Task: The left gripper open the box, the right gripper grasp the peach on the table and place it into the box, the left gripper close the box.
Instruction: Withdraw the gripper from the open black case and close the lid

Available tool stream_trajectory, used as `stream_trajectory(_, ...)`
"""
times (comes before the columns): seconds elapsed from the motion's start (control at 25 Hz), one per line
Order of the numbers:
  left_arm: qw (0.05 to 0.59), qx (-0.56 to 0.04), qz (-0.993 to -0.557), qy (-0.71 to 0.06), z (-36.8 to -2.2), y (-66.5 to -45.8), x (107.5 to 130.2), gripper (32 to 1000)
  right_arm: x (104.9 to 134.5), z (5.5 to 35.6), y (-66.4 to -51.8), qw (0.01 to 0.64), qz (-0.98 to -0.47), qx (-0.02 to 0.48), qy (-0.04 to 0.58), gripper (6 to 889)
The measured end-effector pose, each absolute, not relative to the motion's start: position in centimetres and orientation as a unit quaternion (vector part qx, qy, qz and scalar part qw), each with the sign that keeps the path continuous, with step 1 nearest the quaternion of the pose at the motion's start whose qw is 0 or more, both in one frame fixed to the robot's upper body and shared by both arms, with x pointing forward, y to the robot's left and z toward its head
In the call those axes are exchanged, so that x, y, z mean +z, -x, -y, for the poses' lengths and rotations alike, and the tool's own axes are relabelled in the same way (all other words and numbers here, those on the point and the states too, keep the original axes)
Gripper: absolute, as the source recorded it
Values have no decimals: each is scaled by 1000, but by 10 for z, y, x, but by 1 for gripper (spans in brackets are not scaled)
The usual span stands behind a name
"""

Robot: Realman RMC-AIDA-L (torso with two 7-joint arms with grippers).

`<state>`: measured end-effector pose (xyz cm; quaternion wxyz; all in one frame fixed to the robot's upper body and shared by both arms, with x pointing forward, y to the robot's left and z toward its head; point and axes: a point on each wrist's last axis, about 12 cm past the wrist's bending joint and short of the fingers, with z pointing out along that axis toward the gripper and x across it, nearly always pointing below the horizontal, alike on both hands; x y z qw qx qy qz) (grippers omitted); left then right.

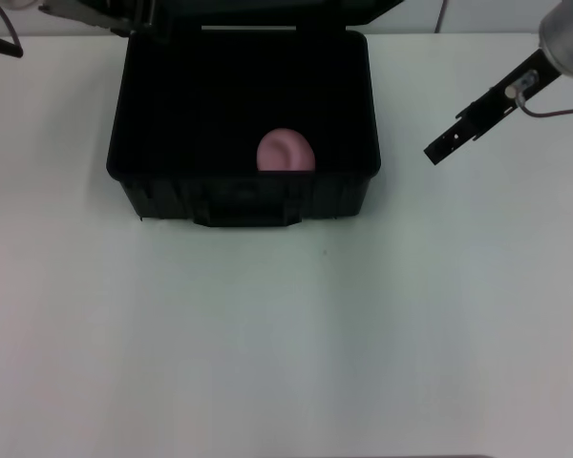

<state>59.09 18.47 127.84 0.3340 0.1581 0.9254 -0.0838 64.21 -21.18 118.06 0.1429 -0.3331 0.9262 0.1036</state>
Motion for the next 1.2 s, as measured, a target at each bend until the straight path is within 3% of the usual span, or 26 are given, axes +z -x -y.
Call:
stream_trajectory(0.56, 334, -85, -925, -159, -183, -591, 1279, 400, 1162, 226, -634, 99, -939, 82, 320, 866)
stream_trajectory(1.2, 334, -86, -925, -160, -183, -591, 1279, 407, 1160, 228, -634, 102, -940, 84, 315, 866)
